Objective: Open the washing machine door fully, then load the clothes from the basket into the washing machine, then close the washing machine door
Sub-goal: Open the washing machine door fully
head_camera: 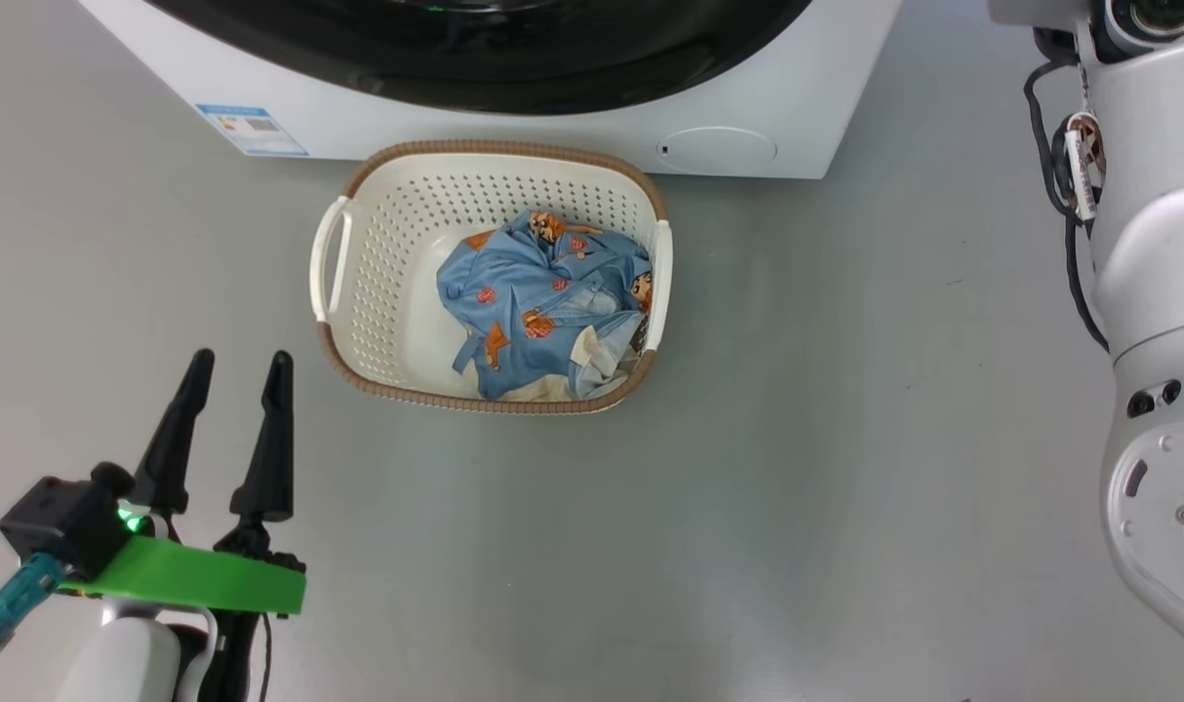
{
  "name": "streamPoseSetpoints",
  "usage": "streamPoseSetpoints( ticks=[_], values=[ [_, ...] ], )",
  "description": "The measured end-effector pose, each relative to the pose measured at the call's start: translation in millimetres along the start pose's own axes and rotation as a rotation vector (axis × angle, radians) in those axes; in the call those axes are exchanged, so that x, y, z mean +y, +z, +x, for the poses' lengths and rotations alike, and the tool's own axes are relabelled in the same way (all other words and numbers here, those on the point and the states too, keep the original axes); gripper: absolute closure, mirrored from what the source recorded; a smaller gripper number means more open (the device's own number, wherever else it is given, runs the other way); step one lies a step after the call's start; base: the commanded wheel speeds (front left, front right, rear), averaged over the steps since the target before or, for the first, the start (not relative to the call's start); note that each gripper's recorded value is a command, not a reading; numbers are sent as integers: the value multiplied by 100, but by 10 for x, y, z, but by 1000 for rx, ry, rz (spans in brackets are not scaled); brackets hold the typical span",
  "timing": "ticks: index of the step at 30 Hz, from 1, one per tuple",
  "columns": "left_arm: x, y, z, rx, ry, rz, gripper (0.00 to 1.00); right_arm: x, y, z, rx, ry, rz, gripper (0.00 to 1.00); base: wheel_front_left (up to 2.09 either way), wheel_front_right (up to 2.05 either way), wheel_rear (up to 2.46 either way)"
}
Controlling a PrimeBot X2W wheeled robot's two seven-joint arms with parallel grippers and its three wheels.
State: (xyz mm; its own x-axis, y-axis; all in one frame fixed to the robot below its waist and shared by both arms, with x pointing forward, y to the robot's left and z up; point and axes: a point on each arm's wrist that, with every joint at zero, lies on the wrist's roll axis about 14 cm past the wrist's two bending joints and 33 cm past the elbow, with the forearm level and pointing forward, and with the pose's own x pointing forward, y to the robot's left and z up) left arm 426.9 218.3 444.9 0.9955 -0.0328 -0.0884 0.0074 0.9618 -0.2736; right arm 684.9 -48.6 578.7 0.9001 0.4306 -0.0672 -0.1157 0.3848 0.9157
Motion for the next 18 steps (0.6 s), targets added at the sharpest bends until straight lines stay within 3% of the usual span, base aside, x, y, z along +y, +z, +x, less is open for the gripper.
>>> streamPoseSetpoints(
  ticks=[18],
  values=[
    [89, -64, -46, 13, 46, -27, 0, 52, -204, 326, 17, -39, -53, 100, 0, 0, 0]
  ],
)
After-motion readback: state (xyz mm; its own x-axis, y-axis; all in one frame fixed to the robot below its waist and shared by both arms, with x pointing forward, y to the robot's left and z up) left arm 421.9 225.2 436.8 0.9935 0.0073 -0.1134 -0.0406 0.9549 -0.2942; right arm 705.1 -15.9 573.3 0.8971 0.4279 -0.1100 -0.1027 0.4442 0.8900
